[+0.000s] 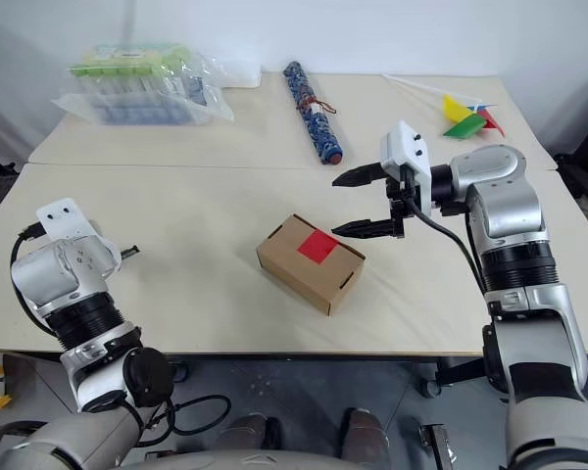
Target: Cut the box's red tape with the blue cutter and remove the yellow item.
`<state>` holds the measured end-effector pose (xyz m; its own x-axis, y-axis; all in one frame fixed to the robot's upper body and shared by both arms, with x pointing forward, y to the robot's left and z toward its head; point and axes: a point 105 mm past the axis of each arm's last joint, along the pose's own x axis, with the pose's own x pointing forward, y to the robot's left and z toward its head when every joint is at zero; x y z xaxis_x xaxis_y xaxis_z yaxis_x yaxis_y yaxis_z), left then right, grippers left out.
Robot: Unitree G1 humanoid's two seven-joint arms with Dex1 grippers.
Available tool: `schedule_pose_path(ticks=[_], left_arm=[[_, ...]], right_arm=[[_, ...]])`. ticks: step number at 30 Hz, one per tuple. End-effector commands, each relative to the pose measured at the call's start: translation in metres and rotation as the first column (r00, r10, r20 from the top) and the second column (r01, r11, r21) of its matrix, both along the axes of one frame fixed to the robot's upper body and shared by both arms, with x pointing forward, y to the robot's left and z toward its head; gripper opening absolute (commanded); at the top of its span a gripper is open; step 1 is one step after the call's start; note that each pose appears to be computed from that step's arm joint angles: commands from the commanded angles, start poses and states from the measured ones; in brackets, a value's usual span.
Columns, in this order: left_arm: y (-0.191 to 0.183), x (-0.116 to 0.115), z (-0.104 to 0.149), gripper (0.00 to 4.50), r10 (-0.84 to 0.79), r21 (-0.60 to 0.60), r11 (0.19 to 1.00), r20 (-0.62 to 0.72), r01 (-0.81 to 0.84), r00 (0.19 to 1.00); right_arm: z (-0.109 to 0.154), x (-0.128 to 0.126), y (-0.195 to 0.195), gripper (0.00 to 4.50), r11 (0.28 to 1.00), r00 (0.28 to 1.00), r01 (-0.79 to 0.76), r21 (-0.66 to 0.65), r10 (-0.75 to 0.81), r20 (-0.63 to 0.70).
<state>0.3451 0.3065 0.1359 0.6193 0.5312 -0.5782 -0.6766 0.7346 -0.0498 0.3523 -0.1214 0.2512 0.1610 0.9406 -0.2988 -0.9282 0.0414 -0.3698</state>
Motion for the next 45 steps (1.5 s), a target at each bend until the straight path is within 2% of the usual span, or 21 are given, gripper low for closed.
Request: schedule_pose_path(ticks=[1, 5, 8, 10, 13, 16, 18, 21, 22, 24, 25, 27, 29, 31, 35, 37, 40, 42, 45], left_arm=[[0.014, -0.018, -0.021, 0.42, 0.058, -0.022, 0.998, -0.095, -0.060, 0.994], [0.013, -0.014, -0.012, 0.42, -0.014, -0.024, 1.000, -0.038, 0.013, 0.999], [0.006, -0.007, 0.000, 0.42, -0.186, 0.049, 0.981, -0.006, 0.186, 0.983], [-0.003, -0.004, 0.002, 0.42, -0.329, 0.085, 0.941, -0.009, 0.329, 0.944], [-0.015, -0.004, 0.012, 0.42, -0.564, 0.198, 0.807, -0.022, 0.557, 0.825], [-0.029, -0.005, 0.024, 0.42, -0.747, 0.293, 0.616, -0.077, 0.731, 0.660], [-0.045, -0.007, 0.037, 0.42, -0.862, 0.349, 0.453, -0.061, 0.820, 0.503], [-0.077, -0.024, 0.048, 0.42, -0.979, 0.360, 0.171, -0.044, 0.917, 0.200], [-0.090, -0.036, 0.049, 0.42, -0.997, 0.336, 0.039, -0.053, 0.941, 0.060], [-0.106, -0.051, 0.047, 0.42, -0.983, 0.287, -0.179, -0.079, 0.941, -0.163], [-0.110, -0.055, 0.045, 0.42, -0.968, 0.256, -0.251, -0.094, 0.933, -0.234], [-0.111, -0.058, 0.041, 0.42, -0.942, 0.217, -0.332, -0.122, 0.918, -0.312], [-0.110, -0.062, 0.027, 0.42, -0.866, 0.120, -0.475, -0.237, 0.872, -0.439], [-0.109, -0.065, 0.017, 0.42, -0.791, 0.050, -0.570, -0.304, 0.820, -0.531], [-0.115, -0.060, 0.012, 0.42, -0.726, 0.051, -0.657, -0.313, 0.753, -0.612], [-0.118, -0.051, 0.006, 0.42, -0.714, 0.055, -0.667, -0.331, 0.743, -0.616], [-0.119, -0.043, 0.000, 0.42, -0.691, 0.064, -0.684, -0.380, 0.727, -0.616], [-0.122, -0.041, 0.000, 0.42, -0.682, 0.083, -0.693, -0.396, 0.716, -0.615], [-0.126, -0.043, -0.005, 0.42, -0.667, 0.092, -0.706, -0.420, 0.702, -0.615]], right_arm=[[0.015, -0.002, -0.003, 4.50, 1.000, 0.999, 0.000, 0.009, -0.001, 0.053], [0.018, -0.001, -0.006, 4.50, 1.000, 0.998, 0.019, 0.018, -0.021, 0.062], [0.020, -0.001, -0.009, 4.50, 0.999, 0.997, 0.040, 0.027, -0.041, 0.071], [0.021, -0.001, -0.011, 4.50, 0.998, 0.996, 0.050, 0.037, -0.053, 0.076], [0.023, -0.004, -0.015, 4.50, 0.995, 0.993, 0.082, 0.058, -0.087, 0.084], [0.020, -0.007, -0.021, 4.50, 0.989, 0.987, 0.134, 0.058, -0.138, 0.087], [0.019, -0.013, -0.022, 4.50, 0.984, 0.982, 0.160, 0.074, -0.167, 0.088], [0.014, -0.025, -0.019, 4.50, 0.981, 0.979, 0.177, 0.078, -0.184, 0.088], [0.011, -0.032, -0.017, 4.50, 0.981, 0.979, 0.176, 0.077, -0.182, 0.087], [0.003, -0.043, -0.012, 4.50, 0.980, 0.978, 0.191, 0.063, -0.195, 0.075], [0.001, -0.049, -0.008, 4.50, 0.979, 0.978, 0.193, 0.060, -0.197, 0.074], [-0.001, -0.057, -0.004, 4.50, 0.979, 0.977, 0.198, 0.058, -0.202, 0.074], [-0.006, -0.070, 0.005, 4.50, 0.981, 0.976, 0.194, 0.030, -0.196, 0.091], [-0.008, -0.081, 0.014, 4.50, 0.983, 0.978, 0.182, 0.029, -0.184, 0.099], [-0.003, -0.085, 0.027, 4.50, 0.976, 0.972, 0.204, 0.069, -0.211, 0.103], [-0.014, -0.093, 0.040, 4.11, 0.983, 0.976, 0.181, 0.018, -0.182, 0.117], [-0.035, -0.103, 0.059, 3.24, 0.988, 0.983, 0.139, -0.068, -0.130, 0.127], [-0.041, -0.105, 0.068, 2.55, 0.989, 0.985, 0.138, -0.062, -0.130, 0.117], [-0.063, -0.102, 0.078, 1.54, 0.980, 0.982, 0.126, -0.155, -0.101, 0.161]])
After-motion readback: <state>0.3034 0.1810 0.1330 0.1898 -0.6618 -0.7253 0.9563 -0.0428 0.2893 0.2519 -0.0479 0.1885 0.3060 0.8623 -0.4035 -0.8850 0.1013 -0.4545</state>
